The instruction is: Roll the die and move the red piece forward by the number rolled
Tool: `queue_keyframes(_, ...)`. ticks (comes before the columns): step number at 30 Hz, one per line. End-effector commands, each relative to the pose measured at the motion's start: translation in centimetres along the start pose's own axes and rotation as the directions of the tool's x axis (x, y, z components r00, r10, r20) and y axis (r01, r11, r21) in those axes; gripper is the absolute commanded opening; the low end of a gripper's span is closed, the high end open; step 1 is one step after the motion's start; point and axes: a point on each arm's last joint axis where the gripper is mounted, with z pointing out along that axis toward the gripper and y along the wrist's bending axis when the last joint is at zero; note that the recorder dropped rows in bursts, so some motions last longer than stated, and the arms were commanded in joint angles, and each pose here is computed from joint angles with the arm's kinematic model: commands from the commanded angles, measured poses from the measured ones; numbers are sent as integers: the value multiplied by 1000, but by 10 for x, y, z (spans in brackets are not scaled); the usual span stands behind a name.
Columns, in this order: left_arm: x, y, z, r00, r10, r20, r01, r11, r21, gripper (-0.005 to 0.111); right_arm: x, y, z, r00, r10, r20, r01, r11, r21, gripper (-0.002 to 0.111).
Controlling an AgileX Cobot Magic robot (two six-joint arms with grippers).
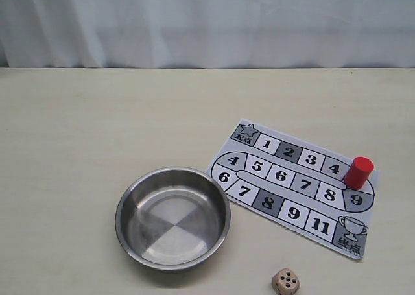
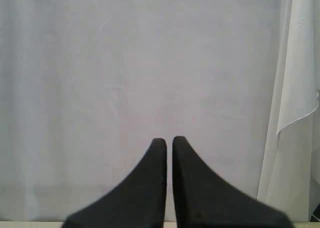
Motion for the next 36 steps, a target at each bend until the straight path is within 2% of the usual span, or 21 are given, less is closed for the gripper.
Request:
queue_keyframes(1,0,0,0,1000,-8,11,8,1000,0,0,31,2,18,999,-10,42,10,1000,0,4)
queue_keyframes(17,0,0,0,1000,-8,11,8,1000,0,0,155,10,40,1000,-11,16,12,1000,-19,4)
queue_keyframes(18,0,0,0,1000,-8,11,8,1000,0,0,154,10,40,1000,-11,26,12,1000,-19,4)
queue_keyframes(20,0,0,0,1000,-8,11,8,1000,0,0,162,10,40,998,-15,-61,14,1000,-21,4)
queue_keyframes(28,0,0,0,1000,-8,11,8,1000,0,0,179,10,37,970,-17,-244,11,1000,-24,4)
queue_keyframes(32,0,0,0,1000,-8,11,8,1000,0,0,180,10,37,965,-41,-260,34,999,-31,4)
queue_keyframes(36,0,0,0,1000,-8,11,8,1000,0,0,180,10,37,965,23,-261,-28,999,-17,4)
